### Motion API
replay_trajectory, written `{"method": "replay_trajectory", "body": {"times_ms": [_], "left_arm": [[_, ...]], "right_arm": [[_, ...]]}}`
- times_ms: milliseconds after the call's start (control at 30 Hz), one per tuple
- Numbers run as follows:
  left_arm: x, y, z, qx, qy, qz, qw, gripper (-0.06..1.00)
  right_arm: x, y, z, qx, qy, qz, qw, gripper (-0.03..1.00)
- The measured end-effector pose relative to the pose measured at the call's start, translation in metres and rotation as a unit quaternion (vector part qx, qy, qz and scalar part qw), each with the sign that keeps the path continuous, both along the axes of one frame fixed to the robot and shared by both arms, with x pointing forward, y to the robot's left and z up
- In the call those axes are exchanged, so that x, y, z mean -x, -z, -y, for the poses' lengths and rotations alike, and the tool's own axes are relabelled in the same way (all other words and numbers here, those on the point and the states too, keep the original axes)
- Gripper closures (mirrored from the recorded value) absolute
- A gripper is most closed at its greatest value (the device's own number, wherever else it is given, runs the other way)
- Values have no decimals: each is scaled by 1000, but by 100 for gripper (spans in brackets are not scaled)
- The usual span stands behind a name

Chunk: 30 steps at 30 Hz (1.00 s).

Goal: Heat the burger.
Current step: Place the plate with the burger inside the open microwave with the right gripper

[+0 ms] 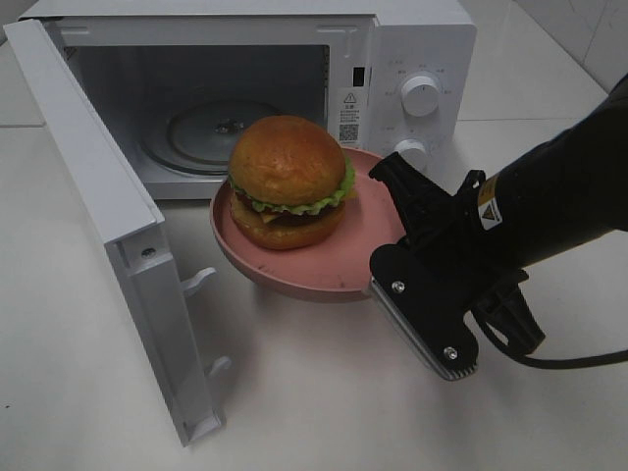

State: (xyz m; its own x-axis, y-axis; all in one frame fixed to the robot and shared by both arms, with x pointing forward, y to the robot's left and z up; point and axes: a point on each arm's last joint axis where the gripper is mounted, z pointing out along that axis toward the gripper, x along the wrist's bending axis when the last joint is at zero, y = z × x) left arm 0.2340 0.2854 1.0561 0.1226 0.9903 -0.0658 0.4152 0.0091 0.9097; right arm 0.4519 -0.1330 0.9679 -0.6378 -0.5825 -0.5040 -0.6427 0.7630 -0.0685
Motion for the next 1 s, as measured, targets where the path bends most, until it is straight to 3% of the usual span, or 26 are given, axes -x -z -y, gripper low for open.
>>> {"method": "replay_trajectory", "body": {"times_ms": [600,1000], "left_arm": [[0,0,0,0,0,0,1000,-3],[0,0,0,0,0,0,1000,-3]], "right_arm": [[-44,1,-36,-23,29,1,999,92],[-60,7,-65,-25,12,2,1000,92]]}}
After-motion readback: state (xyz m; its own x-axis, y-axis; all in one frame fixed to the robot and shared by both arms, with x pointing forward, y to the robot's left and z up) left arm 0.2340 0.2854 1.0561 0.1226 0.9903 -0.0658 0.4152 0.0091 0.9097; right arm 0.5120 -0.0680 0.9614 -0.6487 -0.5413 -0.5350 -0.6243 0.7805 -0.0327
